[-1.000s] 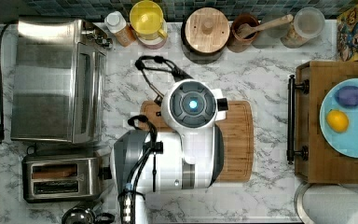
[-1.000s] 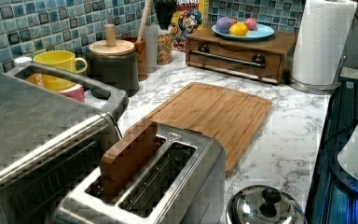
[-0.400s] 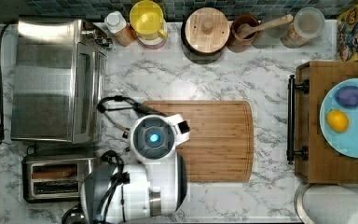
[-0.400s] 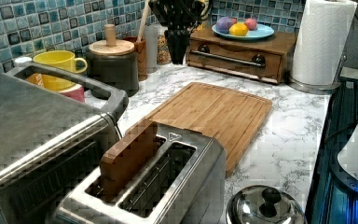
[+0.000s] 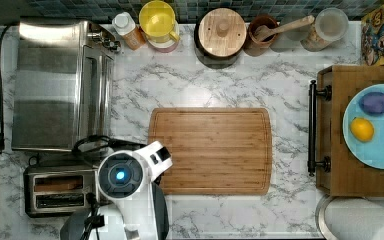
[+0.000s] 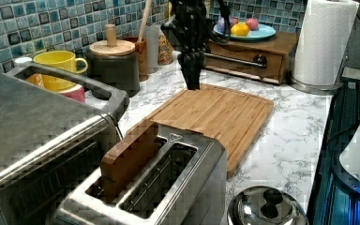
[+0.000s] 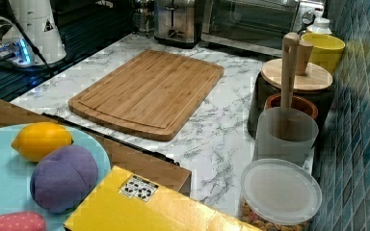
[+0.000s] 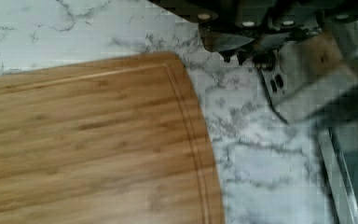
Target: Turn on the toaster.
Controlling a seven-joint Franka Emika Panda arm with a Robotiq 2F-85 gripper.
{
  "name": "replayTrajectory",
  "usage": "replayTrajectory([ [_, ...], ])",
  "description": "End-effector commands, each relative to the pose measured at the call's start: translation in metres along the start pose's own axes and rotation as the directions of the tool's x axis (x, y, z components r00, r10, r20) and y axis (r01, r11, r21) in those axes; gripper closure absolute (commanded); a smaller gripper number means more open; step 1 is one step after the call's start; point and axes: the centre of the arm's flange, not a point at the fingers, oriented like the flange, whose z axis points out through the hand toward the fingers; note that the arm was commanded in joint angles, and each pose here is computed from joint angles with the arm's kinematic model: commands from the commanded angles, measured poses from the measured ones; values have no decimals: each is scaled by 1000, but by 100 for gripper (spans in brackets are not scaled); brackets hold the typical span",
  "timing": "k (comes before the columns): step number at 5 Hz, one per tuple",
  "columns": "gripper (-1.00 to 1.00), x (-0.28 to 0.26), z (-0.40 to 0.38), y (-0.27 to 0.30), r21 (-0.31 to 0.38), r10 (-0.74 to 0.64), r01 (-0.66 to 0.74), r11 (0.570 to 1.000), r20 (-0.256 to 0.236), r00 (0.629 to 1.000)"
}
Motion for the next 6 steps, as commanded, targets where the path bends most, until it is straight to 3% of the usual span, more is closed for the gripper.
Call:
replayTrajectory([
  [1, 100, -39, 10, -21, 93, -149, 157, 983, -88, 985],
  [3, 100, -43, 26, -26, 132, -168, 176, 976, -68, 983],
  [4, 100, -45, 25, -32, 153, -171, 183, 971, -85, 982],
  [6, 100, -45, 39, -48, 126, -199, 201, 971, -24, 980],
])
